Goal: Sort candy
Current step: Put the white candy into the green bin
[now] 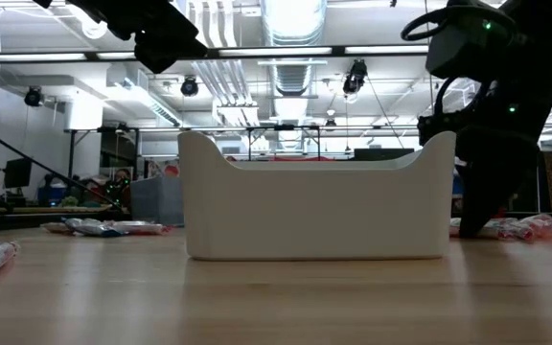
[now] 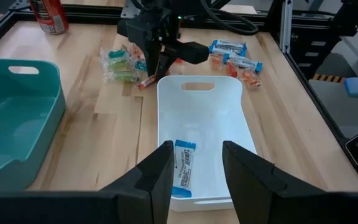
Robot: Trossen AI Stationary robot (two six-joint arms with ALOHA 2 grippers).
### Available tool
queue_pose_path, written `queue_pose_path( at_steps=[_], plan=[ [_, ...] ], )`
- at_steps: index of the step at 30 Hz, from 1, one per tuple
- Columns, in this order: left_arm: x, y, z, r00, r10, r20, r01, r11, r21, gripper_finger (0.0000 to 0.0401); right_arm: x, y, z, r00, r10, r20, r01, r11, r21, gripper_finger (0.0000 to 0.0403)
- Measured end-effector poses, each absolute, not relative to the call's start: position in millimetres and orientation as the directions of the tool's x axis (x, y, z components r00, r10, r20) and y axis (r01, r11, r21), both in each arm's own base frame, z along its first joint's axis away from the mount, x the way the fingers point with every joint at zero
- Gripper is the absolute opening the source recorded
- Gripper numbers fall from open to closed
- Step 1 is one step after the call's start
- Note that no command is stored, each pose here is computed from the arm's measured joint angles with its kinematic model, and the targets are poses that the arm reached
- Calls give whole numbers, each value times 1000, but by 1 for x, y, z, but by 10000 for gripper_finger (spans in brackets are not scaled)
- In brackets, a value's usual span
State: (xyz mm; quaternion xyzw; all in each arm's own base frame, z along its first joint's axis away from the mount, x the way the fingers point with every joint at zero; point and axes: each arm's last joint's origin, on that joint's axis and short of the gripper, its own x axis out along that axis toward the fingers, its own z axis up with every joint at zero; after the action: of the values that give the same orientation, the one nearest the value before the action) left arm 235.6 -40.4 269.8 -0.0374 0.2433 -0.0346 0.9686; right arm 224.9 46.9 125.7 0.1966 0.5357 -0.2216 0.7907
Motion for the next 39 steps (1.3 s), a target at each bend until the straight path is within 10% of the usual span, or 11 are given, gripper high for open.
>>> queue_pose_path(
  at_steps=[22, 39],
  plan=[
    [236, -40, 270, 879, -85, -469, 46, 994, -96, 121, 227, 47, 166, 479, -107, -871, 520, 834, 183, 8],
    [237, -41, 273, 895, -89, -438, 46, 993, -107, 121, 258, -12, 229, 603, -363, -711, 499, 867, -19, 8]
  ],
)
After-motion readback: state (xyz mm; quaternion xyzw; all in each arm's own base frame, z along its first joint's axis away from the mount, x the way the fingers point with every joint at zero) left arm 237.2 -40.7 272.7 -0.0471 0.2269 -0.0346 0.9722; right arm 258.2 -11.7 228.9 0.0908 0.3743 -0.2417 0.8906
